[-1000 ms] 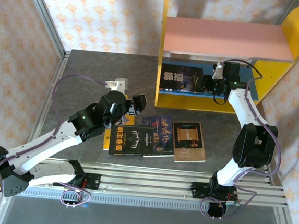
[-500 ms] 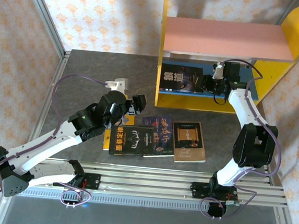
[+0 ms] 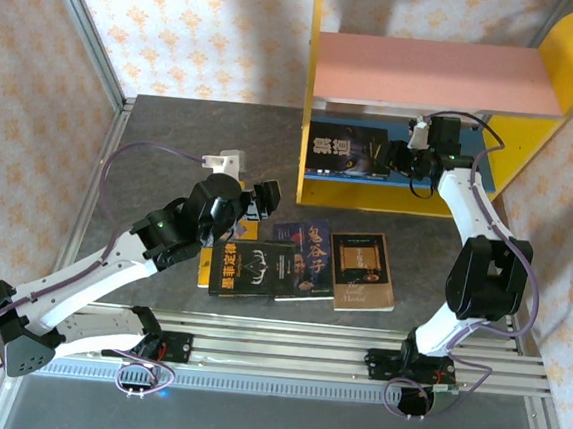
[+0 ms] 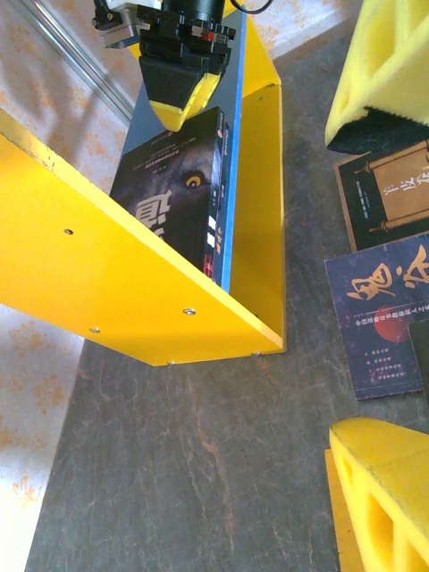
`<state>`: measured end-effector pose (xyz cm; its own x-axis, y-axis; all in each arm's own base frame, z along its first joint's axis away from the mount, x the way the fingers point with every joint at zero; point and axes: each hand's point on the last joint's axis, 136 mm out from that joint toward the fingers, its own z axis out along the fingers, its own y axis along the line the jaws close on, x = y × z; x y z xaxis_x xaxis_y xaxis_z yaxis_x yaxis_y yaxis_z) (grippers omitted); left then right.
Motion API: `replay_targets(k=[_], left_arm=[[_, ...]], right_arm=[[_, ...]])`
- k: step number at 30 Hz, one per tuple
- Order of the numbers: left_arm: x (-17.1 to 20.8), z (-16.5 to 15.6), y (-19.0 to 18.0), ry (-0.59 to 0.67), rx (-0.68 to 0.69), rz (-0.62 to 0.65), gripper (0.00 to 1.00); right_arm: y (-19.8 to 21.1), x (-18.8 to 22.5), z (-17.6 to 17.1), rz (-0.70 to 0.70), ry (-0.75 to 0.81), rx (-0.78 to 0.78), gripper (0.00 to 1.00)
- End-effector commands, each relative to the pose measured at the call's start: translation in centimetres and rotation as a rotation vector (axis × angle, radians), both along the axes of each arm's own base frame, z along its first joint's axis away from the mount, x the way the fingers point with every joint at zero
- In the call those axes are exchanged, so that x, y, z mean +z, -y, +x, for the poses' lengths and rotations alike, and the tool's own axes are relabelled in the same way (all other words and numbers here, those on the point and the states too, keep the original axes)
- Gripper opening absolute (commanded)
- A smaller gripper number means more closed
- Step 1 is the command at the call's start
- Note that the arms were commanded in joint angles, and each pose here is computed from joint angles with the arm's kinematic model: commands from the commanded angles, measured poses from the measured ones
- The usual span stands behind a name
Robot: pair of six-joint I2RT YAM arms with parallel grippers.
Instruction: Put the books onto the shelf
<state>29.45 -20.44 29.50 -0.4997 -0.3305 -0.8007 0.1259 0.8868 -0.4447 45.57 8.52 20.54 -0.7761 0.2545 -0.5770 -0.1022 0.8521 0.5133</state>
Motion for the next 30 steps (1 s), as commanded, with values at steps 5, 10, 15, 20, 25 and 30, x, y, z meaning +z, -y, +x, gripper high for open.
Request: replay_targets(k=[5,10,15,20,25,30], left_arm=[[0.7,0.0,-0.8,0.027,0.023,-0.006,0.78],[0.6,0.1,-0.9,0.026,0.027,-0.001,0.78],[0.6,0.1,-0.8,0.026,0.025,-0.003,0.78],[0.5,0.0,-0.9,0.023,0.028,-0.002,0.78],[0.5,-0.1,-1.0,0.021,0.027,-0.001,0.78],[0.6,-0.2,-1.3,0.027,0.035,-0.003,0.78]], right_arm=[[-1.6,1.6,1.2,0.041,0.053,0.046,0.43],[-1.7,1.2,1.3,0.042,0.047,0.048,0.43],[-1.8,0.8,1.3,0.039,0.037,0.051,0.43],[-1.9,0.4,1.2,0.043,0.031,0.055,0.43],[-2.1,0.2,1.4,0.050,0.029,0.057,0.43],[-2.3,0.6,1.6,0.059,0.042,0.058,0.43]])
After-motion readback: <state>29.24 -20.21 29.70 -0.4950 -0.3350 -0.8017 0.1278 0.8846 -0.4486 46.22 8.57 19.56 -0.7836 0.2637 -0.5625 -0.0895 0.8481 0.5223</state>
